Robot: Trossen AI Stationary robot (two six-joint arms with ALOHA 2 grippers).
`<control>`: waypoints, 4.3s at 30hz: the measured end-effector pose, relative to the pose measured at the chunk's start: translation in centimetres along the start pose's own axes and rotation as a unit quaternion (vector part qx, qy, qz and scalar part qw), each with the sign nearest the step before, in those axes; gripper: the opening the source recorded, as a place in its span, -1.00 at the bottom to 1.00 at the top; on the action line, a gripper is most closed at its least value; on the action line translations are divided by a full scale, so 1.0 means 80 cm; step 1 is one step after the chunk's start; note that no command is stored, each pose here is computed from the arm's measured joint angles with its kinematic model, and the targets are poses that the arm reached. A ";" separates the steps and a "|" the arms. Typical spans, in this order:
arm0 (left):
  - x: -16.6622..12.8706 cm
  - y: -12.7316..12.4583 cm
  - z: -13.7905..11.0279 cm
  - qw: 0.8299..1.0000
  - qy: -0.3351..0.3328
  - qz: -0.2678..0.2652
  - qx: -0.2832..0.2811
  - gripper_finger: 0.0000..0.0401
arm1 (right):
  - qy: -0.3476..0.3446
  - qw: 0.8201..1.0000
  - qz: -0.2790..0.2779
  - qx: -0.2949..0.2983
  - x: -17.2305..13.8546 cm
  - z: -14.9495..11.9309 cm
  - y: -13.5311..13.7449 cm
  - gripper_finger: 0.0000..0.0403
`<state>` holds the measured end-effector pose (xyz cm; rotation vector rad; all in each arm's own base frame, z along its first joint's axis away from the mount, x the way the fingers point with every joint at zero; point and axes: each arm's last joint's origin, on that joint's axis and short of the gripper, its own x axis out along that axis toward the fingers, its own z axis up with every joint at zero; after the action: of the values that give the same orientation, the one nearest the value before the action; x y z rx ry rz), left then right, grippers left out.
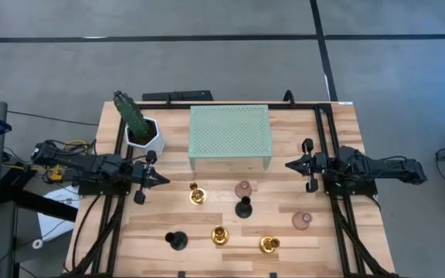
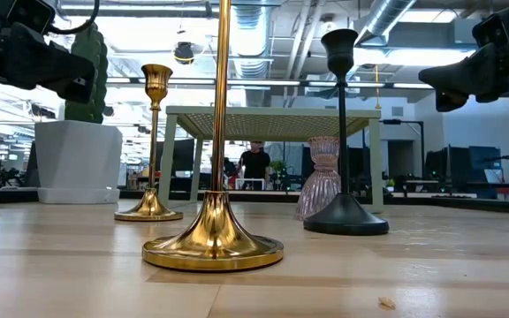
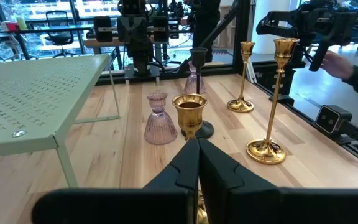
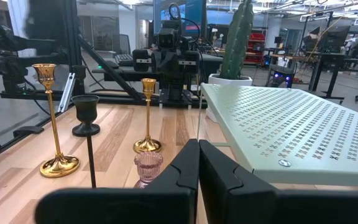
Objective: Pick & Place candle stick holders
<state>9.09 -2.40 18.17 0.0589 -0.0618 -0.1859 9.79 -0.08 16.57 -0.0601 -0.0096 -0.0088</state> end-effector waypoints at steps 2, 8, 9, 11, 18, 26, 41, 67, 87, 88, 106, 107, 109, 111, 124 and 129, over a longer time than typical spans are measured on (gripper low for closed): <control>0.000 0.000 0.001 1.000 -0.002 0.000 0.000 -0.96 | 0.000 1.000 0.000 0.000 0.000 0.000 0.000 -1.00; 0.000 0.000 0.001 1.000 -0.002 0.000 0.000 -0.96 | 0.000 1.000 0.000 0.000 0.000 0.000 0.000 -1.00; 0.000 0.000 0.001 1.000 -0.002 0.000 0.000 -0.96 | 0.000 1.000 0.000 0.000 0.000 0.000 0.000 -1.00; 0.000 0.000 0.001 1.000 -0.002 0.000 0.000 -0.96 | 0.000 1.000 0.000 0.000 0.000 0.000 0.000 -1.00; 0.000 0.000 0.001 1.000 -0.002 0.000 0.000 -0.96 | 0.000 1.000 0.000 0.000 0.000 0.000 0.000 -1.00; 0.000 0.000 0.001 1.000 -0.002 0.000 0.000 -0.96 | 0.000 1.000 0.000 0.000 0.000 0.000 0.000 -1.00; 0.000 0.000 0.001 1.000 -0.005 0.001 -0.001 -0.96 | 0.000 1.000 0.000 0.000 0.000 0.000 0.000 -1.00; 0.000 0.000 0.003 1.000 -0.011 0.002 -0.001 -0.96 | 0.000 1.000 0.000 0.000 0.000 0.000 0.000 -1.00; 0.005 0.002 0.004 0.999 -0.010 0.027 -0.016 -0.96 | -0.008 1.000 -0.001 0.000 0.000 0.002 0.000 -1.00; 0.006 0.001 0.002 1.000 -0.003 0.026 -0.015 -0.96 | -0.012 1.000 -0.001 0.000 0.000 0.003 0.000 -1.00; 0.064 -0.009 -0.028 0.995 0.089 -0.003 -0.034 -0.98 | -0.016 1.000 -0.001 0.002 0.000 0.004 0.000 -1.00; 0.067 -0.010 -0.031 0.995 0.094 0.002 -0.035 -0.98 | -0.016 1.000 -0.001 0.004 0.000 0.004 0.000 -1.00; 0.072 -0.012 -0.034 0.995 0.095 0.007 -0.035 -0.98 | -0.016 1.000 -0.001 0.005 0.000 0.004 0.000 -1.00; 0.076 -0.015 -0.037 0.995 0.093 0.002 -0.035 -0.98 | -0.016 1.000 -0.001 0.004 0.000 0.004 0.000 -1.00; 0.088 -0.031 -0.053 0.994 0.108 0.009 -0.029 -0.98 | -0.016 1.000 -0.001 0.004 0.000 0.004 0.000 -1.00; 0.091 -0.031 -0.056 0.994 0.106 0.024 -0.028 -0.98 | -0.016 1.000 -0.001 0.004 0.000 0.004 0.000 -1.00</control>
<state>16.07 -5.96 13.93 0.0207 0.1531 -0.1320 9.78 -0.08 16.88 -0.0518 -0.0423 -0.0106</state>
